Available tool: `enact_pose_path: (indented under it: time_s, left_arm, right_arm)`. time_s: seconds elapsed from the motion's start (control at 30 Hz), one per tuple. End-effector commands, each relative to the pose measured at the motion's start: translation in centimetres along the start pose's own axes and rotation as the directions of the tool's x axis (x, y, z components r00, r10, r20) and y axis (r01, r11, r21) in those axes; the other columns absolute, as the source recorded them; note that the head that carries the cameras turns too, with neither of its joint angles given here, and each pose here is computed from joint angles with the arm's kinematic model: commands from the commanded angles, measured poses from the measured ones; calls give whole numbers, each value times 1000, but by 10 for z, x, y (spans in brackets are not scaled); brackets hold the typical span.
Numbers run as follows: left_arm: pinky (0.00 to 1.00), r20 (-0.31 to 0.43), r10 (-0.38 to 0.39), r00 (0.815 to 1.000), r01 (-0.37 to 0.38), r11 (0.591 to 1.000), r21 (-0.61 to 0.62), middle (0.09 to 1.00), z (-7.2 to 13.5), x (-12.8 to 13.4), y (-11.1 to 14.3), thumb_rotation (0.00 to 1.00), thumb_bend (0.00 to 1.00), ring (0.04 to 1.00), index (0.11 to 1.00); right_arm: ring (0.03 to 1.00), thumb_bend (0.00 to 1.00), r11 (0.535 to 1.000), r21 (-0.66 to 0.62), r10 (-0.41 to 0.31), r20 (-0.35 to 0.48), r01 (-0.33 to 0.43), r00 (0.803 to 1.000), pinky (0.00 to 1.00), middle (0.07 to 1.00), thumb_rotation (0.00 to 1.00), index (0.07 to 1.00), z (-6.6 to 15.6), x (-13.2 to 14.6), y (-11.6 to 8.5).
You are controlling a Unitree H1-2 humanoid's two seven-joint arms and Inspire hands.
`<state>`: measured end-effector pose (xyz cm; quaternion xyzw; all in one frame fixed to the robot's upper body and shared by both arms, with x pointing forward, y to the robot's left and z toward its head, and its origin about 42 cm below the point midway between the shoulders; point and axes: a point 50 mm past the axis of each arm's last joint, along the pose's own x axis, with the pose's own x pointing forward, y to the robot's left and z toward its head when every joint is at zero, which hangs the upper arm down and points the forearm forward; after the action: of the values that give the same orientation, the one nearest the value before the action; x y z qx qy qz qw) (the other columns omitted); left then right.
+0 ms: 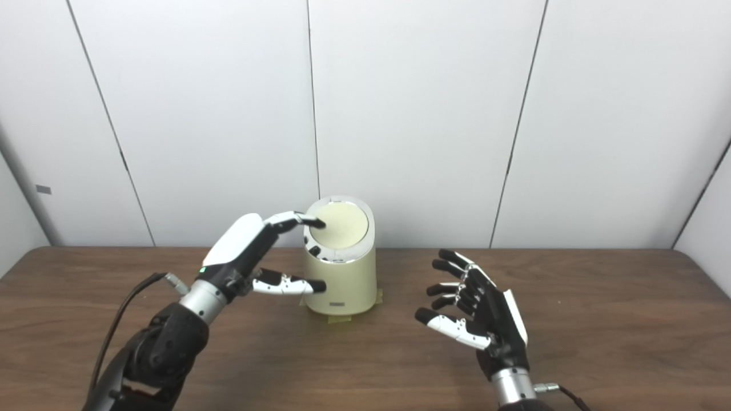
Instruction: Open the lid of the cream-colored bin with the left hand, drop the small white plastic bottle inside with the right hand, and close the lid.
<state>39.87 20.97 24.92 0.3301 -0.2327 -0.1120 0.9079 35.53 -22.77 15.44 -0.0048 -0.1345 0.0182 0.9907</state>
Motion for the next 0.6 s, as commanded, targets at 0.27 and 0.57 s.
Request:
enact_pose_path:
  time_s: [0.27,0.57]
  left_arm:
    - [713,-178,186,966,-243,890,-385,839,-31,-63,-9,296,751,822,863]
    - [563,-251,171,953,-272,846,-458,776,-49,-78,-22,270,716,696,835]
  right_arm:
    - [576,858,1000,4,-7,82,6,997,492,744,214,763,15,14,-2]
    - [589,890,1000,-19,-14,59,15,998,512,748,217,761,17,11,0]
